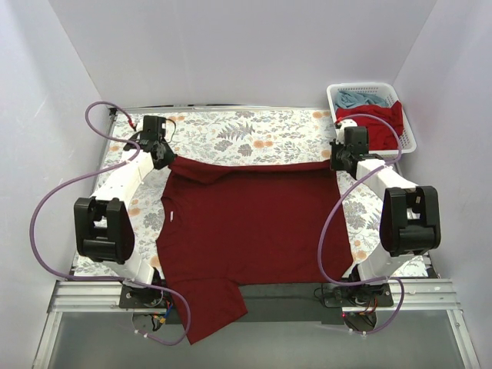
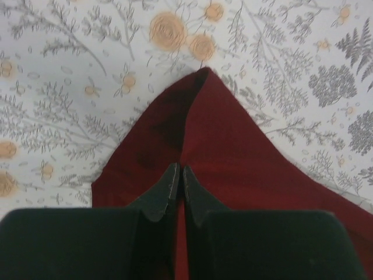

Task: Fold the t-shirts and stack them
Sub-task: Fold the tshirt

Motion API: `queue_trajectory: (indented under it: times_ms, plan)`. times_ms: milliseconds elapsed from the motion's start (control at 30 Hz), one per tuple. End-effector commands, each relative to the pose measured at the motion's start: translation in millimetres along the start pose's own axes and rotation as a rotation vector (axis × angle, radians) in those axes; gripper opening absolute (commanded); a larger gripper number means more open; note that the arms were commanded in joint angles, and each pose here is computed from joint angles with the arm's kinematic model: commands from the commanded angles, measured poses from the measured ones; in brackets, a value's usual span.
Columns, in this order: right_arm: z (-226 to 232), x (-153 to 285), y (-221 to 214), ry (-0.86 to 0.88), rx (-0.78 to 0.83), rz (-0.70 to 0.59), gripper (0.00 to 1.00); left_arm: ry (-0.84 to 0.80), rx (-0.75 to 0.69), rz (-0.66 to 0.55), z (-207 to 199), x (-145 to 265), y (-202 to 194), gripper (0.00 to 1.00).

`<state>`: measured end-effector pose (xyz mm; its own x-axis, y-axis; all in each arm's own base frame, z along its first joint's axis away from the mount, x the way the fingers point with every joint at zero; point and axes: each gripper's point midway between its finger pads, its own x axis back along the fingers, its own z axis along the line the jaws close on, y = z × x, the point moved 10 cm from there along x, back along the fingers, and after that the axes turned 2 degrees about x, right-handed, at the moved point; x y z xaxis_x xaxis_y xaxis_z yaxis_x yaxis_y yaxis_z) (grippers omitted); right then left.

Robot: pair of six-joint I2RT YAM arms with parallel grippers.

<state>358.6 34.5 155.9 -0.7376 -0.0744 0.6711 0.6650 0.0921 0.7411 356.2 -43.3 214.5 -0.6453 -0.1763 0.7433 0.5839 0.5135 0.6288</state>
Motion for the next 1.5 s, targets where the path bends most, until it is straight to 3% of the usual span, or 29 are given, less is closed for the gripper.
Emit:
queue_trajectory:
  times_ms: [0, 567, 900, 1467]
  plan:
    - [-2.4, 19.2, 0.5, -0.021, -0.056, 0.004, 0.01, 0.015, 0.047, 0.051, 13.2, 26.8, -11.6, 0.00]
    - [-0.2, 37.6, -56.2, -0.095, -0.166, 0.192, 0.01, -0.067, 0.220, 0.126, 51.1, 86.5, -63.2, 0.00]
    - [1.2, 29.2, -82.5, -0.115, -0.187, 0.270, 0.02, -0.060, 0.249, 0.236, 72.5, 79.5, -107.0, 0.00]
    - [2.2, 22.2, -91.1, -0.105, -0.192, 0.302, 0.04, -0.091, 0.282, 0.257, 76.4, 103.6, -108.4, 0.00]
